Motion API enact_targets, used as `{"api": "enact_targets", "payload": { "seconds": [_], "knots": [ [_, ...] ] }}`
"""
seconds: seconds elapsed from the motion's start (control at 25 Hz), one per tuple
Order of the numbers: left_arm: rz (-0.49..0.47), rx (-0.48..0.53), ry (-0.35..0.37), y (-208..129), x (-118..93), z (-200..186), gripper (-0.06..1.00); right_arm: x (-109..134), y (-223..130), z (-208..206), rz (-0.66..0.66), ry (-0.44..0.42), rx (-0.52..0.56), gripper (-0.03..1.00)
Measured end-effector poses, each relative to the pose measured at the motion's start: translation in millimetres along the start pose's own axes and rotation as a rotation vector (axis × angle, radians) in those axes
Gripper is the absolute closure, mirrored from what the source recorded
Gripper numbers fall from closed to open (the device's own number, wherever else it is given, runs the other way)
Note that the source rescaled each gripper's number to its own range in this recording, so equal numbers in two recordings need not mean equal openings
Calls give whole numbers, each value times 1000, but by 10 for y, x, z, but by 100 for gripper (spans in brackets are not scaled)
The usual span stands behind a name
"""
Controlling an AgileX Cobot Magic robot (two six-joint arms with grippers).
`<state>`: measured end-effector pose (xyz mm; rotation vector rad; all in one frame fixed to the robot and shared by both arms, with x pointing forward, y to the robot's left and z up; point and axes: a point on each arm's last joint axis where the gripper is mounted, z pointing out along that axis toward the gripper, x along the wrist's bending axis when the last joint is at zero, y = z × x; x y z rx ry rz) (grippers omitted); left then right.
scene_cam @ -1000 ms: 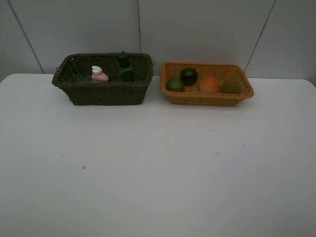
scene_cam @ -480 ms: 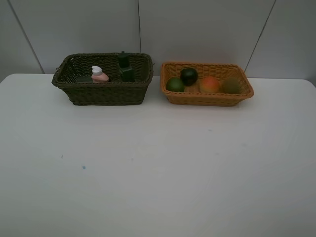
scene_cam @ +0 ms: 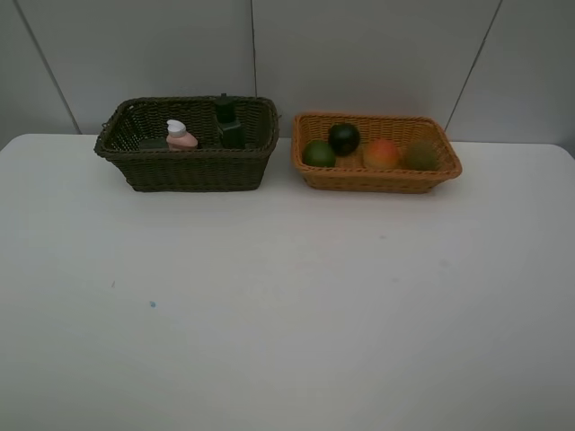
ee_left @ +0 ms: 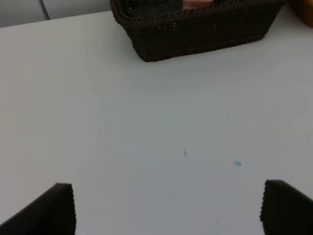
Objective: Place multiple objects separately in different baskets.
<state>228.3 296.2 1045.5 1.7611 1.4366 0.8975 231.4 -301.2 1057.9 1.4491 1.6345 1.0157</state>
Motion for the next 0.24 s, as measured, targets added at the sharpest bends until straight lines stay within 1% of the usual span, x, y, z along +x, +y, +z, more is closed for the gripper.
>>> {"api": "enact_targets", "payload": {
  "seconds": [0.24],
  "knots": [
    [0, 0, 0, 0, 0, 0, -6, 0, 0, 0, 0, 0, 0, -3]
  ]
}}
